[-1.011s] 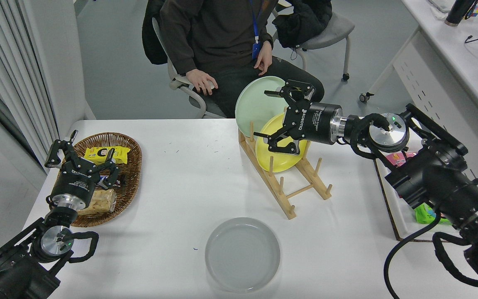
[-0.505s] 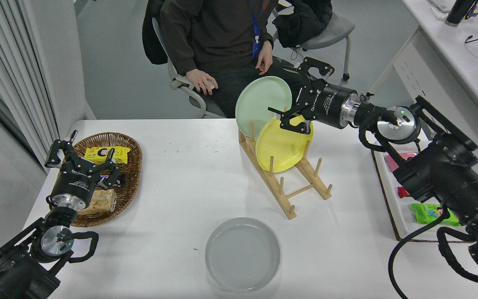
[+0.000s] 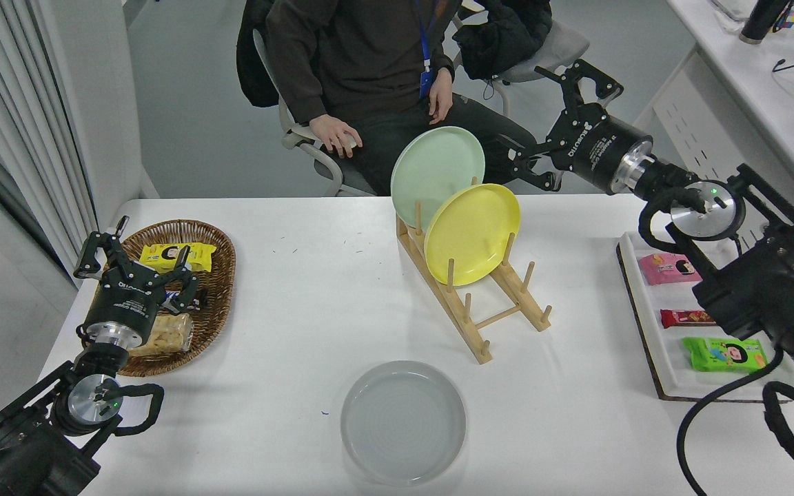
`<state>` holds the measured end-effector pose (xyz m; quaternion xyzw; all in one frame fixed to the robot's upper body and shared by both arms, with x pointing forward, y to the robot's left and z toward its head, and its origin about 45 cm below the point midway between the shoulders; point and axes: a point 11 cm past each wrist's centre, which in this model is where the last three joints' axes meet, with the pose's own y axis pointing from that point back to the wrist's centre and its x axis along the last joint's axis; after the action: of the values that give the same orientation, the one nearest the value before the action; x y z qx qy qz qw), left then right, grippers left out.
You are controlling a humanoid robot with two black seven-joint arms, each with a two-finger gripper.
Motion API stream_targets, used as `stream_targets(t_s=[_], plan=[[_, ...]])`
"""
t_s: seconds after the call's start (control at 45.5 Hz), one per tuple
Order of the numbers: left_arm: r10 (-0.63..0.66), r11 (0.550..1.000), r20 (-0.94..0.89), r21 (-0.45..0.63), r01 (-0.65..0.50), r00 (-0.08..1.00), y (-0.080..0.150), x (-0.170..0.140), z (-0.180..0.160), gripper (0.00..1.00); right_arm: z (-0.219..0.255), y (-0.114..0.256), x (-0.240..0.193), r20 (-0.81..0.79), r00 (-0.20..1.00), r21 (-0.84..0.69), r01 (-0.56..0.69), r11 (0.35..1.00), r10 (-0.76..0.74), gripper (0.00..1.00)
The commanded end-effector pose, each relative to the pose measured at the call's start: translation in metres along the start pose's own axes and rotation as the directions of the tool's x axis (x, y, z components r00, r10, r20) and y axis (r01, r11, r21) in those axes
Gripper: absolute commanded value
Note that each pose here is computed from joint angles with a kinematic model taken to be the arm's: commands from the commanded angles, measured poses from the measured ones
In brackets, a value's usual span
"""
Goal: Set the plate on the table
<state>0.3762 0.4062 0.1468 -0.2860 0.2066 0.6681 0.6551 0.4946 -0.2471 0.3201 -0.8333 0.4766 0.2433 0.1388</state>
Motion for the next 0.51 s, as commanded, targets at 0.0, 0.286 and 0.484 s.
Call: stream_targets(t_s=[0.0,0.286,0.484], plan=[[0.000,1.000,0.000,0.002,0.000,1.000,0.000,0.000,0.000,0.98,-0.009,0.016,0.018,-0.023,1.000,0.051,-0.009,0.999,0.010,0.99],[0.000,1.000,0.000,0.000,0.000,1.000,0.000,0.000,0.000,0.98,0.005,0.050,0.068,0.179,0.977,0.086,-0.136,0.987,0.119,0.99],[0.000,1.000,0.000,0.002,0.000,1.000,0.000,0.000,0.000,0.98,0.028,0.069,0.088,0.239,0.957,0.062,-0.185,0.981,0.165,0.99]])
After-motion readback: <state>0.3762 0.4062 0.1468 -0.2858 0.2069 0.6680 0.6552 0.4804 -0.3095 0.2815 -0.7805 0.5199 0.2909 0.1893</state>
